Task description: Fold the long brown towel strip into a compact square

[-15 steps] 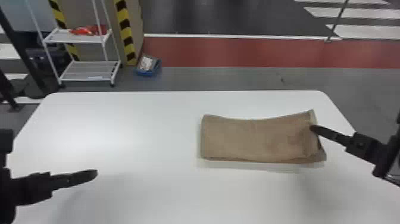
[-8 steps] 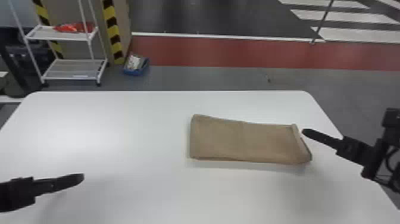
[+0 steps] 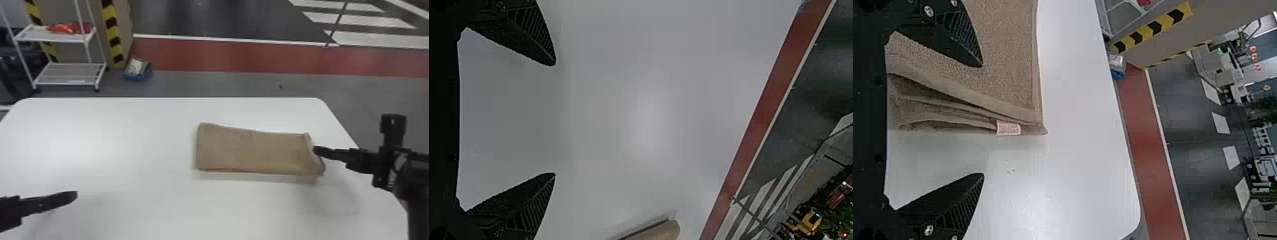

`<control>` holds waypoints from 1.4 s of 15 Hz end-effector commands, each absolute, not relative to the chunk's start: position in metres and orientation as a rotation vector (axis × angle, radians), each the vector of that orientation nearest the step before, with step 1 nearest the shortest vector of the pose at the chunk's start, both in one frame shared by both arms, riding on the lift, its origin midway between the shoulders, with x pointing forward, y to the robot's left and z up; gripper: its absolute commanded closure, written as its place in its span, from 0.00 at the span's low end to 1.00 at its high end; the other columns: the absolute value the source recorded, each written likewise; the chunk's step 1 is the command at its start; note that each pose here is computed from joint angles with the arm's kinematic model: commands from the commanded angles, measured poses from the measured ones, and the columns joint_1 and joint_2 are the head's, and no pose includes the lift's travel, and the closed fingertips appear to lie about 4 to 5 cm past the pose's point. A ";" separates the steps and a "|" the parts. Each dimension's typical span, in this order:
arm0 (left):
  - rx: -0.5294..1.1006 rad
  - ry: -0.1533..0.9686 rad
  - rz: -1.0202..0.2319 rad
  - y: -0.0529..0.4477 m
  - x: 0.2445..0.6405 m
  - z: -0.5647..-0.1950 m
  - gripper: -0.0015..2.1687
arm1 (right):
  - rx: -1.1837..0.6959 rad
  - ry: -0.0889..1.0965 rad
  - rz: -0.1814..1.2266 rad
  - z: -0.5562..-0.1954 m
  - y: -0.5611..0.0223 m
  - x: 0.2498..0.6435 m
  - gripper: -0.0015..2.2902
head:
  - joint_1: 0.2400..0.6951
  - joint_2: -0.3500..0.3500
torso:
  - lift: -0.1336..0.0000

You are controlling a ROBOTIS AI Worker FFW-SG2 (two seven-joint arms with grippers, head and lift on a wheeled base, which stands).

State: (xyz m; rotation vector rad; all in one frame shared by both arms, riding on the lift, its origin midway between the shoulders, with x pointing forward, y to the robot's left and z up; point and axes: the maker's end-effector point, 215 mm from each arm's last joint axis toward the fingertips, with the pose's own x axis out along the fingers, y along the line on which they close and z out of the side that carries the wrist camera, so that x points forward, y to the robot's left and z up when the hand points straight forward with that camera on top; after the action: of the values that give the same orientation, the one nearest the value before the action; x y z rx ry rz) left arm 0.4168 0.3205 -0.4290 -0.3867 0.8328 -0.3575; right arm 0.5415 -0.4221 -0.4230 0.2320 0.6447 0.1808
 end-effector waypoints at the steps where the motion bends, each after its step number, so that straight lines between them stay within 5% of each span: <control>1: -0.387 0.830 -0.354 0.323 0.415 -0.428 0.05 | 0.191 0.669 0.193 -0.437 -0.413 0.549 0.06 | 1.00 0.33 | 0.07; 8: -0.390 0.822 -0.345 0.330 0.414 -0.425 0.05 | 0.134 0.697 0.226 -0.454 -0.390 0.559 0.13 | 1.00 0.39 | 0.07; 12: -0.394 0.823 -0.344 0.331 0.413 -0.426 0.05 | 0.151 0.694 0.243 -0.457 -0.386 0.558 0.29 | 1.00 0.40 | 0.07; 17: -0.394 0.825 -0.342 0.332 0.411 -0.427 0.05 | 0.215 0.640 0.267 -0.440 -0.382 0.558 0.50 | 1.00 0.42 | 0.07; 21: -0.395 0.824 -0.337 0.334 0.410 -0.427 0.05 | 0.331 0.574 0.268 -0.404 -0.396 0.542 0.50 | 1.00 0.42 | 0.07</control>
State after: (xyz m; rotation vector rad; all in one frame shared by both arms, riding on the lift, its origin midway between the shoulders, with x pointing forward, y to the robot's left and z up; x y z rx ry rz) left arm 0.4104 0.3336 -0.4268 -0.3950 0.8241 -0.3382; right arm 0.5492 -0.3868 -0.4181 0.2913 0.5991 0.2781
